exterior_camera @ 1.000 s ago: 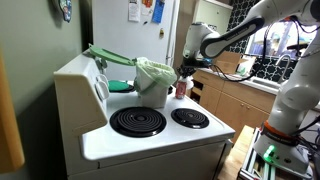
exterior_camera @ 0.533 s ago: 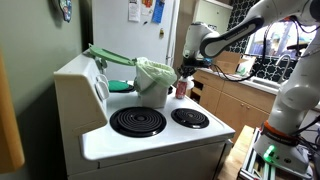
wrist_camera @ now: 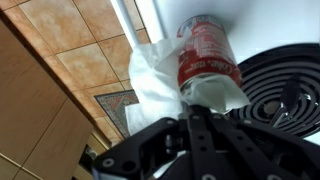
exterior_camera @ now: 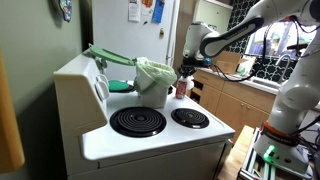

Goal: Put the piece of tissue on the red can and then put the can and piece of tissue in the white bin

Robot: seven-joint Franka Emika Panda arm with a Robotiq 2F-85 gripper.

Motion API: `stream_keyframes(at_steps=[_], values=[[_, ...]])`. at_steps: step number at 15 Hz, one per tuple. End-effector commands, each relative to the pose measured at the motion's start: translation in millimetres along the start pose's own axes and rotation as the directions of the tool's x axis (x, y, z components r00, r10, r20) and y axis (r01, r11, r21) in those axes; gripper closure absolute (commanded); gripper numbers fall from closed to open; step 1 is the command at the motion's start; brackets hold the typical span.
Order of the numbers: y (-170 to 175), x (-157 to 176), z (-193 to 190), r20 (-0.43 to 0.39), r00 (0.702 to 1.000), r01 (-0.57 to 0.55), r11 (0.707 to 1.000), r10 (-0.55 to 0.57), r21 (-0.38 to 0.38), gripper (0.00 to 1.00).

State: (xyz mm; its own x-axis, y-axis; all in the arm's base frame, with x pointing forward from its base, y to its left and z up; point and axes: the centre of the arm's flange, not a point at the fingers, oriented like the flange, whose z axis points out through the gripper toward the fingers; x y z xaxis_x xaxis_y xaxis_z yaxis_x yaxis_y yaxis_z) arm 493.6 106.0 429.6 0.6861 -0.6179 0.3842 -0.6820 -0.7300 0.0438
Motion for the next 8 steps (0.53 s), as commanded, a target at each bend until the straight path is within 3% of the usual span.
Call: stream_keyframes(at_steps=[1, 2, 4, 8], values=[[3.8, 2.0, -6.9, -0.011, 0.999, -0.035, 0.999, 0.035, -0.002, 0.98], [3.8, 3.2, -8.6, -0.013, 0.999, -0.038, 0.999, 0.038, -0.001, 0.90], [3.5, 5.0, -11.1, -0.017, 0.999, -0.044, 0.999, 0.044, 0.003, 0.97], [1.3, 4.6, -9.4, -0.012, 0.999, -0.044, 0.999, 0.044, 0.003, 1.00]])
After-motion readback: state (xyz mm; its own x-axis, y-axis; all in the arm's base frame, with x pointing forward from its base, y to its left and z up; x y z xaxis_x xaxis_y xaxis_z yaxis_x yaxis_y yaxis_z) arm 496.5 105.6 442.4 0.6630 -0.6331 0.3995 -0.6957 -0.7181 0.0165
